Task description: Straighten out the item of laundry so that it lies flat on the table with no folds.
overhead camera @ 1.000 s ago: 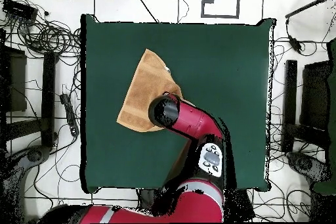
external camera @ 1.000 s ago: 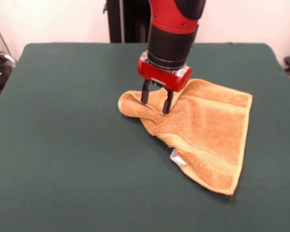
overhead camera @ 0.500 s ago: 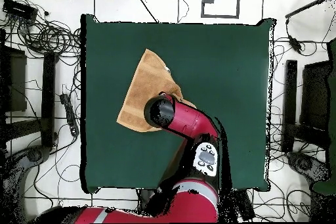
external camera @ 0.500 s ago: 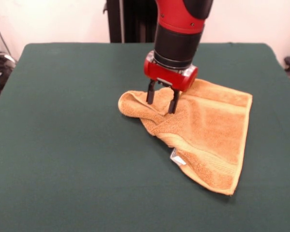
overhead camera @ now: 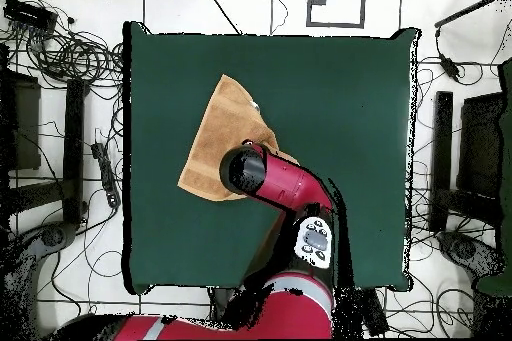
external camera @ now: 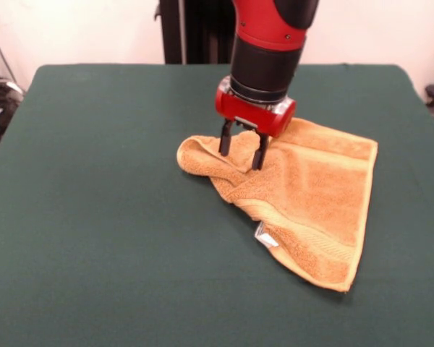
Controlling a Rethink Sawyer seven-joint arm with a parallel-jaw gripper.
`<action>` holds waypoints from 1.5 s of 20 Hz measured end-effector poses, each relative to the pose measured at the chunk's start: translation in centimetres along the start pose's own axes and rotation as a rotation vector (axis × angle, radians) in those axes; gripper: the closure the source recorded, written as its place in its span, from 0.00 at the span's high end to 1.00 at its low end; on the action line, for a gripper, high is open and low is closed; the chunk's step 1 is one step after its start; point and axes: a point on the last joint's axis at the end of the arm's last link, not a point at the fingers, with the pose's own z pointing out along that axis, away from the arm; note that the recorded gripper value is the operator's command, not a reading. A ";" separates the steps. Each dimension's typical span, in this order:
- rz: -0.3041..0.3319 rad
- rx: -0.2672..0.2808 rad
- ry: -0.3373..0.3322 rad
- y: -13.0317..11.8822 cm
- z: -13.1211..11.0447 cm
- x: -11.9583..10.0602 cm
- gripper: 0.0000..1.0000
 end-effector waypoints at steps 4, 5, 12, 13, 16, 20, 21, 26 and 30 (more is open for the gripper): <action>0.001 0.000 0.000 0.0 0.0 0.0 1.00; 0.001 0.000 0.000 0.0 0.0 0.0 1.00; 0.002 -0.001 0.000 -0.1 0.0 -0.1 1.00; 0.002 -0.001 0.000 -0.1 0.0 -0.1 1.00; 0.002 -0.001 0.000 -0.1 0.0 -0.1 1.00; 0.001 -0.001 0.000 0.0 0.0 0.0 1.00; 0.001 -0.001 0.000 0.0 0.0 0.0 1.00; -0.003 -0.001 0.000 0.2 -0.1 0.1 1.00; -0.009 -0.002 -0.001 0.5 -0.1 0.3 1.00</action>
